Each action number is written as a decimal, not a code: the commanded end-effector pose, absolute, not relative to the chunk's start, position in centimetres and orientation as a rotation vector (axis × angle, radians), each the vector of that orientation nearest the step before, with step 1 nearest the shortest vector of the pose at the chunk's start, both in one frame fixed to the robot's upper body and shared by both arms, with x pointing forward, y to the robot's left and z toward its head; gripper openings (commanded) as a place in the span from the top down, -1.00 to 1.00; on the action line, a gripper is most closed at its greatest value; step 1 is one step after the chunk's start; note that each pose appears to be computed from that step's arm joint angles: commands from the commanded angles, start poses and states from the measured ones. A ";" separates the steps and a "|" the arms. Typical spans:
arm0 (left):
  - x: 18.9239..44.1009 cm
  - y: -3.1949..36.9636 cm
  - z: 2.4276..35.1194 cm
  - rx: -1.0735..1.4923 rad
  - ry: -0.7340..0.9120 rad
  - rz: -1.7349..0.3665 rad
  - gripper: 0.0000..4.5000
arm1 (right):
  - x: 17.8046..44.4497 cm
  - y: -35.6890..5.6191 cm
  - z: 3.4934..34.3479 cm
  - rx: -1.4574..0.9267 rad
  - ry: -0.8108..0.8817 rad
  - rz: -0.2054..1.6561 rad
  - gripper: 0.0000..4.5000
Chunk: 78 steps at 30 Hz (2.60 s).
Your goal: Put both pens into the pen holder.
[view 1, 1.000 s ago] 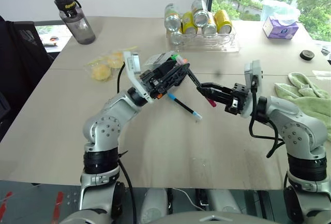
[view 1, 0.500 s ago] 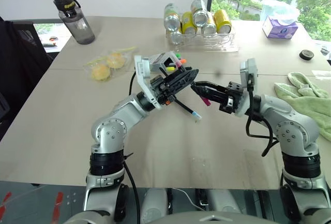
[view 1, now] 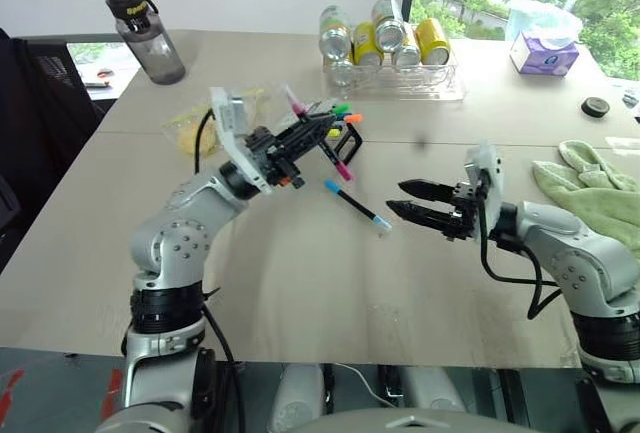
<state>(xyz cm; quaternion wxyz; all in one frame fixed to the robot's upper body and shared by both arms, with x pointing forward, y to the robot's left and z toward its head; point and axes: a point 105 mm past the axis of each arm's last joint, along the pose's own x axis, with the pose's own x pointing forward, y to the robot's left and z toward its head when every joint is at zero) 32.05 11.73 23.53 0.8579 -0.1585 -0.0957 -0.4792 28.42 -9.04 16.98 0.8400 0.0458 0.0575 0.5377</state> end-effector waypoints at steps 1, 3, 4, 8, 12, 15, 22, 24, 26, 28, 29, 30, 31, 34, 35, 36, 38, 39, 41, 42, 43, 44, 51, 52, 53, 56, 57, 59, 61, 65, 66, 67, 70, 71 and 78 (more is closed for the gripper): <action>33.2 11.6 26.3 -0.006 -0.338 -0.960 1.00 | 29.4 -13.0 18.3 0.020 0.069 1.024 -0.20; 33.7 10.5 27.1 0.141 -0.387 -0.951 1.00 | 29.6 -14.1 18.6 0.003 0.063 0.990 -0.20; 33.8 9.5 27.4 0.223 -0.411 -0.956 1.00 | 29.7 -14.6 18.9 -0.008 0.054 0.975 -0.20; 34.7 6.8 28.0 0.494 -0.504 -0.906 1.00 | 29.7 -16.3 19.9 -0.088 0.003 0.944 -0.20; 35.4 5.1 27.2 0.764 -0.581 -0.785 1.00 | 29.0 -17.9 21.0 -0.126 -0.055 0.953 -0.20; 35.7 4.7 27.2 0.944 -0.659 -0.630 1.00 | 28.2 -19.0 22.2 -0.109 -0.119 0.992 -0.20; 36.2 4.4 25.7 1.063 -0.658 -0.536 1.00 | 28.5 -20.6 22.9 -0.110 -0.165 0.980 -0.20; 36.3 4.4 25.6 1.070 -0.655 -0.520 1.00 | 28.6 -20.7 22.9 -0.104 -0.164 0.978 -0.20; 36.6 4.5 25.4 1.049 -0.639 -0.504 1.00 | 28.6 -20.8 22.9 -0.101 -0.161 0.980 -0.20; 37.0 4.7 25.2 1.029 -0.619 -0.491 1.00 | 28.6 -21.0 23.0 -0.100 -0.159 0.983 -0.20; 37.2 4.9 25.0 1.007 -0.598 -0.488 1.00 | 28.7 -21.0 23.1 -0.103 -0.158 0.984 -0.20; 37.4 5.0 24.5 0.993 -0.574 -0.494 1.00 | 28.7 -21.1 23.1 -0.106 -0.157 0.984 -0.20; 37.5 5.1 24.0 0.985 -0.554 -0.502 1.00 | 28.7 -21.1 23.2 -0.108 -0.156 0.985 -0.20; 37.9 5.2 23.0 0.973 -0.525 -0.509 1.00 | 28.6 -21.2 23.2 -0.113 -0.152 0.988 -0.20; 38.0 5.3 22.8 0.972 -0.518 -0.510 1.00 | 28.6 -21.2 23.2 -0.115 -0.151 0.989 -0.20; 38.1 5.4 22.6 0.972 -0.514 -0.511 1.00 | 28.5 -21.3 23.2 -0.116 -0.151 0.990 -0.20; 38.6 5.8 22.2 0.976 -0.493 -0.515 1.00 | 28.5 -21.3 23.3 -0.119 -0.151 0.987 -0.20; 39.0 6.1 22.0 0.979 -0.481 -0.512 1.00 | 28.4 -21.4 23.3 -0.120 -0.152 0.985 -0.20; 39.6 6.7 21.7 0.991 -0.466 -0.504 1.00 | 28.3 -21.5 23.3 -0.119 -0.153 0.980 -0.20; 39.9 6.9 21.7 0.998 -0.462 -0.501 1.00 | 28.3 -21.5 23.3 -0.119 -0.152 0.979 -0.20; 40.2 7.2 21.7 1.009 -0.460 -0.495 1.00 | 28.2 -21.5 23.3 -0.119 -0.152 0.977 -0.20; 40.4 7.4 21.7 1.016 -0.458 -0.492 1.00 | 28.1 -21.6 23.2 -0.119 -0.151 0.976 -0.20; 41.5 8.2 21.4 1.066 -0.439 -0.475 1.00 | 27.9 -21.7 23.3 -0.124 -0.153 0.965 -0.20; 41.6 8.3 21.3 1.077 -0.435 -0.475 1.00 | 27.8 -21.7 23.4 -0.123 -0.154 0.964 -0.20; 41.6 8.4 21.2 1.084 -0.431 -0.475 1.00 | 27.8 -21.7 23.4 -0.123 -0.155 0.965 -0.20; 41.7 8.5 20.9 1.103 -0.420 -0.473 1.00 | 27.6 -21.6 23.5 -0.112 -0.150 0.982 -0.20; 41.7 8.6 20.8 1.105 -0.417 -0.469 1.00 | 27.6 -21.5 23.6 -0.110 -0.149 0.988 -0.20; 41.7 8.7 20.8 1.108 -0.420 -0.463 0.55 | 27.5 -21.5 23.6 -0.107 -0.148 0.994 -0.22; 41.7 8.7 20.9 1.108 -0.422 -0.458 0.26 | 27.6 -21.4 23.6 -0.106 -0.147 0.996 -0.22; 41.8 8.8 21.3 1.126 -0.436 -0.433 -0.56 | 27.8 -21.2 23.4 -0.103 -0.144 1.002 -0.22; 41.9 8.8 21.4 1.130 -0.440 -0.426 -0.77 | 27.9 -21.1 23.4 -0.102 -0.143 1.004 -0.22; 41.9 8.8 21.5 1.131 -0.443 -0.422 -0.95 | 27.9 -21.1 23.4 -0.101 -0.143 1.007 -0.22; 41.8 8.9 21.6 1.122 -0.449 -0.415 -0.95 | 28.0 -20.9 23.3 -0.100 -0.142 1.011 -0.22; 41.8 9.0 21.6 1.119 -0.452 -0.410 -0.95 | 28.1 -20.9 23.2 -0.100 -0.142 1.011 -0.22; 41.8 9.3 22.0 1.083 -0.452 -0.397 -0.95 | 28.1 -20.5 23.1 -0.098 -0.139 1.022 -0.22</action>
